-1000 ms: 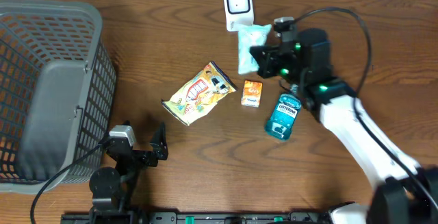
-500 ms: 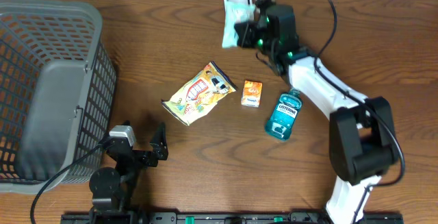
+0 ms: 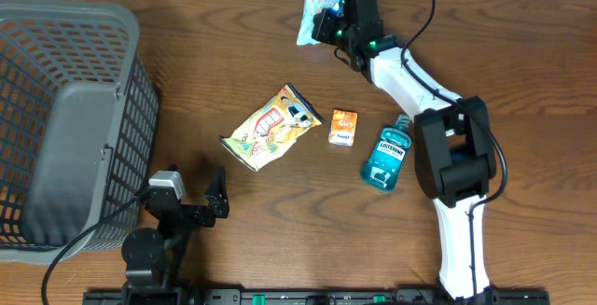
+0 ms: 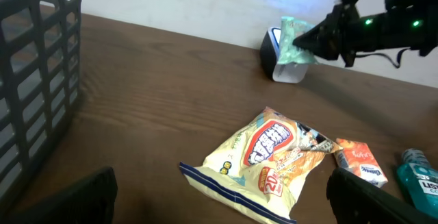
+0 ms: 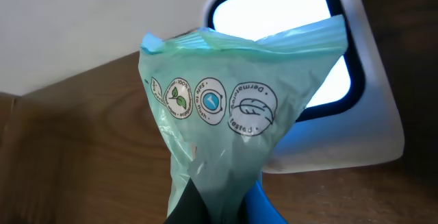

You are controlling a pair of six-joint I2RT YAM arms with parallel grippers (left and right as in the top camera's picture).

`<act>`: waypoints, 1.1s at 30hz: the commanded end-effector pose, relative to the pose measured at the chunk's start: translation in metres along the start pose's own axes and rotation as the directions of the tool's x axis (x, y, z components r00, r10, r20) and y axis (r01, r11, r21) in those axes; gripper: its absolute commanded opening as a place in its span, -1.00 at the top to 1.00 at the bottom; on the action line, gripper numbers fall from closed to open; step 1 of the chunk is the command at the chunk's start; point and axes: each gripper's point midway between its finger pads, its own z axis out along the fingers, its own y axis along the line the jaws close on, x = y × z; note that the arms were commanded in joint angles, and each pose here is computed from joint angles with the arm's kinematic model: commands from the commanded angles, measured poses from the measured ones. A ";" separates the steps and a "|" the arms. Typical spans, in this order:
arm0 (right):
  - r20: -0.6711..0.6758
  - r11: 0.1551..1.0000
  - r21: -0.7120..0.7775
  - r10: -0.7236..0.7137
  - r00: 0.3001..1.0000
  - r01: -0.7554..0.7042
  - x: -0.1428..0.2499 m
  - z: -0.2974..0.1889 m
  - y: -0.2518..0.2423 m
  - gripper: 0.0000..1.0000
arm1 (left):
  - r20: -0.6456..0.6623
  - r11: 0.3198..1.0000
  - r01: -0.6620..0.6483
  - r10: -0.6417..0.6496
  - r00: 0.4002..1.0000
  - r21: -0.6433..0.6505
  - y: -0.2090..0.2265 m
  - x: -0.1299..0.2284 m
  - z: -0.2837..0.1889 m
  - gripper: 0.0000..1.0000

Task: Scan the item barcode
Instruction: 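Carry the wipes pack to the white scanner and hold it there, then move the wipes pack to the far right and release it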

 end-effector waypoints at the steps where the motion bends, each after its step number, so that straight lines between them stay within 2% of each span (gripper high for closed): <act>1: 0.051 0.999 0.019 0.050 0.997 -0.051 -0.022 -0.002 -0.008 0.98 | -0.034 1.000 -0.004 0.004 0.999 0.008 0.001 0.013 0.002 -0.96; 10: 0.052 0.995 0.055 0.075 0.996 -0.078 -0.023 -0.003 -0.019 0.98 | -0.034 1.000 -0.004 0.004 0.999 0.008 0.001 0.013 0.002 -0.96; 14: 0.015 0.999 -0.001 0.038 0.999 -0.038 -0.022 -0.007 -0.009 0.98 | -0.033 1.000 -0.004 0.004 0.999 0.008 0.001 0.013 0.002 -0.96; 17: -0.017 0.999 -0.046 0.016 1.000 -0.017 -0.029 -0.025 0.002 0.98 | -0.034 1.000 -0.004 0.004 0.999 0.008 0.001 0.013 0.002 -0.96; 21: -0.026 1.000 0.026 -0.007 1.000 0.008 -0.051 -0.067 -0.011 0.98 | -0.033 1.000 -0.004 0.004 0.999 0.007 0.001 0.013 0.002 -0.96; 24: -0.034 0.985 0.170 0.045 0.998 -0.039 -0.070 -0.112 -0.052 0.98 | -0.033 1.000 -0.004 0.004 0.999 0.007 0.001 0.013 0.002 -0.96; 27: -0.014 0.933 0.349 0.098 0.995 -0.087 -0.086 -0.159 -0.111 0.98 | -0.034 1.000 -0.004 0.004 0.999 0.008 0.001 0.013 0.002 -0.96; 32: 0.094 0.715 0.664 0.212 0.973 -0.220 -0.101 -0.244 -0.233 0.98 | -0.033 1.000 -0.004 0.004 0.999 0.008 0.001 0.013 0.002 -0.96; 33: 0.135 0.619 0.744 0.228 0.964 -0.250 -0.102 -0.272 -0.273 0.98 | -0.034 1.000 -0.004 0.004 0.999 0.008 0.001 0.013 0.002 -0.96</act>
